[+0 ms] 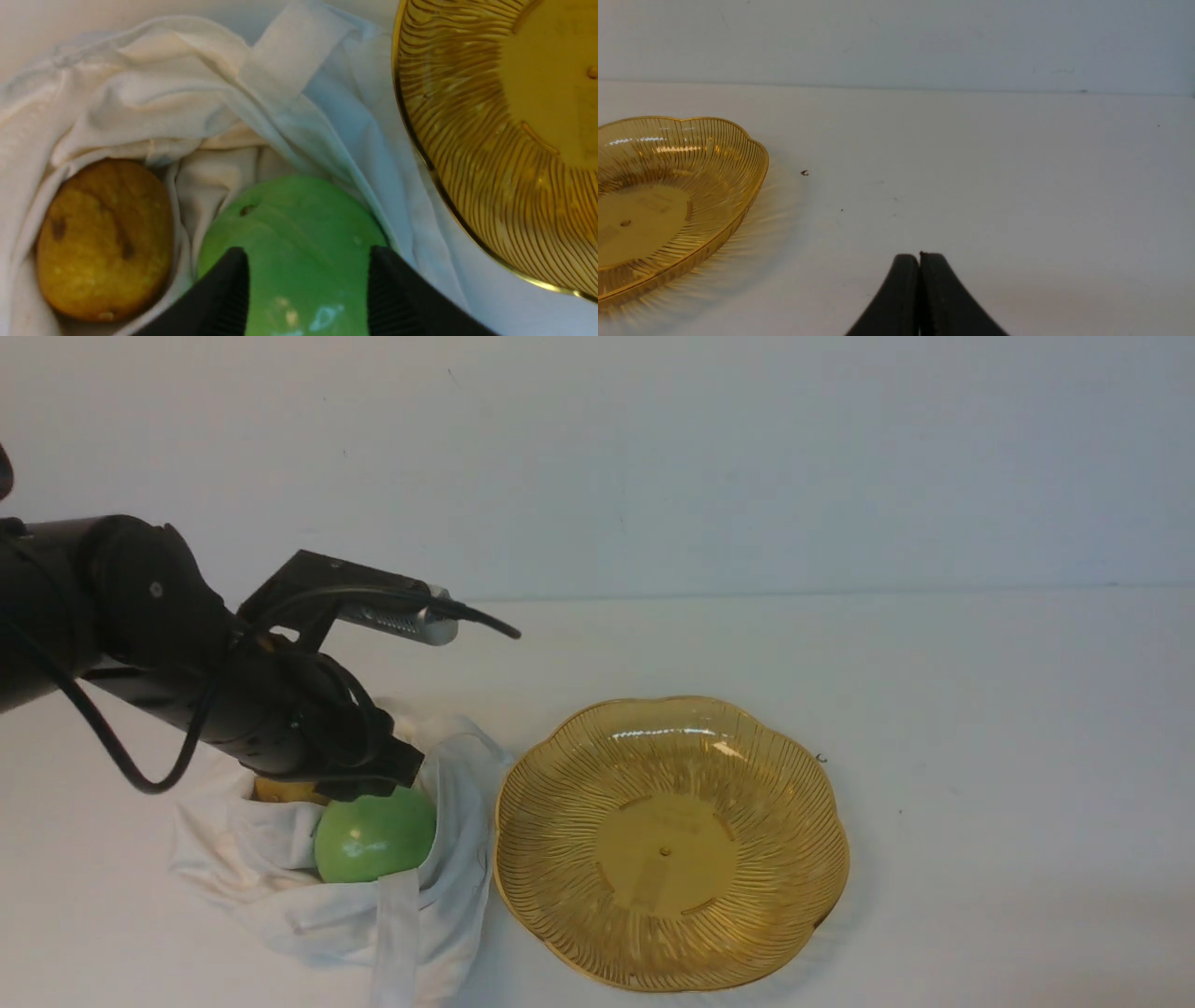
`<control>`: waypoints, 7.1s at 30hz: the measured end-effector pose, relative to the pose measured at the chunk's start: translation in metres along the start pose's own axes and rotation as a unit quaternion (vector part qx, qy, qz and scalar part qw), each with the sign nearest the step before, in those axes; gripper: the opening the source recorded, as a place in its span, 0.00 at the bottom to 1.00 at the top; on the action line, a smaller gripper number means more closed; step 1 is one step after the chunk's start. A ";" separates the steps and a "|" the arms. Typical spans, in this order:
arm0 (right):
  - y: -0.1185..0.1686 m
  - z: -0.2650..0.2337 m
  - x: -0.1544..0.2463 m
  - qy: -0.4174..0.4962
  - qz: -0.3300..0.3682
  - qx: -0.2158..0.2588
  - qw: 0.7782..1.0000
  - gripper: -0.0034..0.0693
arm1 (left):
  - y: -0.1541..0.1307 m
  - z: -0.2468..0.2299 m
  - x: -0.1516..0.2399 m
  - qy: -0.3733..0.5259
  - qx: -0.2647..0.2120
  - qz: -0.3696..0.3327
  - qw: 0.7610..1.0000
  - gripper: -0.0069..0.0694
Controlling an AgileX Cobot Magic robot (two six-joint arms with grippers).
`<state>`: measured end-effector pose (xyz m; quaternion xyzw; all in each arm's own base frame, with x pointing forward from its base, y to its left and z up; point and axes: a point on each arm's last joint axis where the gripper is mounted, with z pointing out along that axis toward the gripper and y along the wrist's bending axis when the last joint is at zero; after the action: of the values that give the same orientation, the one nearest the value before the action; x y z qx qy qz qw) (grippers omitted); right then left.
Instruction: Take the fruit out of the cloth bag on the white table and place them on a plate.
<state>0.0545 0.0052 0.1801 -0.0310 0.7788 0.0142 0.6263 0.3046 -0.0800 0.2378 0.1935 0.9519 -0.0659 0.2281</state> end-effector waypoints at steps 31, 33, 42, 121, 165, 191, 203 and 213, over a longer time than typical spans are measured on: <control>0.000 0.000 0.000 0.000 0.000 0.000 1.000 0.03 | 0.005 0.044 0.005 0.058 0.006 -0.004 0.998 0.86; 0.000 0.000 0.000 0.000 0.000 0.000 1.000 0.03 | 0.005 0.041 0.006 0.067 0.007 -0.001 0.998 0.86; 0.000 0.000 0.000 0.000 0.000 0.000 1.000 0.03 | 0.000 -0.014 -0.012 0.017 0.001 0.014 1.000 0.85; 0.000 0.000 0.000 0.000 0.000 0.000 1.000 0.03 | -0.064 -0.267 0.102 -0.389 0.034 0.017 0.921 0.08; 0.000 0.000 0.000 0.000 0.000 0.000 1.000 0.03 | -0.027 -0.060 0.264 -0.375 -0.153 -0.081 0.911 0.08; 0.000 0.000 0.000 0.000 0.000 0.000 1.000 0.03 | -0.028 -0.060 0.264 -0.371 -0.161 -0.060 0.913 0.08; 0.000 0.000 0.000 0.000 0.000 0.000 1.000 0.03 | -0.028 -0.060 0.264 -0.371 -0.161 -0.060 0.913 0.08; 0.000 0.000 0.000 0.000 0.000 0.000 1.000 0.03 | -0.028 -0.060 0.264 -0.371 -0.161 -0.060 0.913 0.08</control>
<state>0.0545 0.0052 0.1800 -0.0311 0.7791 0.0143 0.6260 0.0522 -0.0029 0.1706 0.0584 0.8066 0.0078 0.5882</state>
